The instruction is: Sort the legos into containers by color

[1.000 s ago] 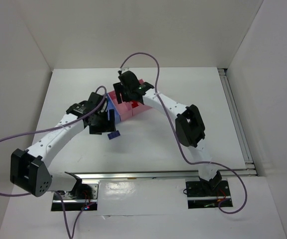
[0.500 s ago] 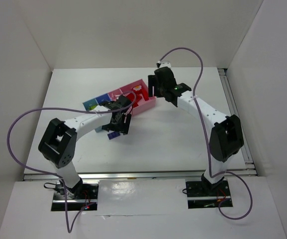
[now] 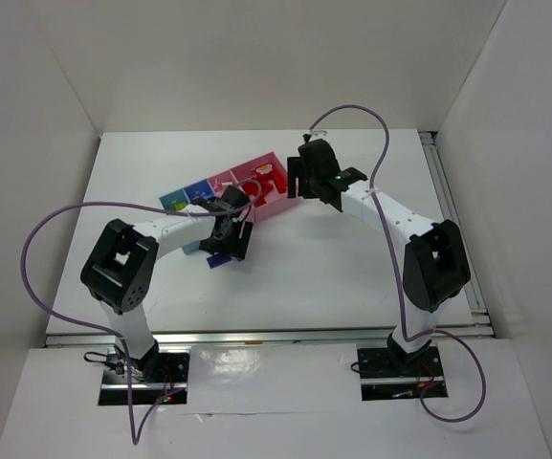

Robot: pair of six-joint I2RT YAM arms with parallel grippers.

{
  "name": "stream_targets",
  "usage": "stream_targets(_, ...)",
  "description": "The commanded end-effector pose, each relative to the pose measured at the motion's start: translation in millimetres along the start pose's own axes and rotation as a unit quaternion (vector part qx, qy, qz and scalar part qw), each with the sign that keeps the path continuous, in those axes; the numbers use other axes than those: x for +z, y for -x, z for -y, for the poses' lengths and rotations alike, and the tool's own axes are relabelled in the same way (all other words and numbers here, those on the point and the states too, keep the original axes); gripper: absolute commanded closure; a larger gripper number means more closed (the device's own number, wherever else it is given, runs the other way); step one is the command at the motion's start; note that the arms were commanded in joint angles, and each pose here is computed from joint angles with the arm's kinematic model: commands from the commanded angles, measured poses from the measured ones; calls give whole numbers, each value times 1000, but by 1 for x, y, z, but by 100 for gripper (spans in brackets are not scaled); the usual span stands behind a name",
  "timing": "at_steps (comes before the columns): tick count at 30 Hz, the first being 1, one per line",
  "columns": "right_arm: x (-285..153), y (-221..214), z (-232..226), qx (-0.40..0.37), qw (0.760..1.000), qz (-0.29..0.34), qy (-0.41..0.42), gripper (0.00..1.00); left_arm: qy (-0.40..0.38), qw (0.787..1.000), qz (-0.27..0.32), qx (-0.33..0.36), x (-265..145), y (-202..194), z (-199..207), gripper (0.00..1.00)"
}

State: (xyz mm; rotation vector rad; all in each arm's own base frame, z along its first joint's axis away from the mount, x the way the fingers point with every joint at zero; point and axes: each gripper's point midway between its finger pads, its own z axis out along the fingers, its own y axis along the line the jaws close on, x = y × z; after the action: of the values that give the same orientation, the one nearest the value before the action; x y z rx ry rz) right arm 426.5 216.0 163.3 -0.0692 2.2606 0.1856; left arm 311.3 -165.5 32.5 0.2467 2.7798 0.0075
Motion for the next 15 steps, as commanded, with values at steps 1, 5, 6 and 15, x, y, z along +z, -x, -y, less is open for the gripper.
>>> stream_targets(1, -11, 22, -5, 15, 999, 40, 14, 23, -36, 999, -11, 4, 11, -9, 5, 16)
stream_targets(5, -10, 19, -2, 14, 999, 38, 8, 23, -40, 999, -28, -2, 17, -19, 11, 21)
stream_targets(6, -10, 19, -2, 14, 999, 38, 8, 23, -43, 999, -28, 2, 16, -21, 17, 23)
stream_targets(15, -10, 19, -2, 14, 999, 38, 8, 23, -47, 997, -56, 13, 2, -49, 45, 24)
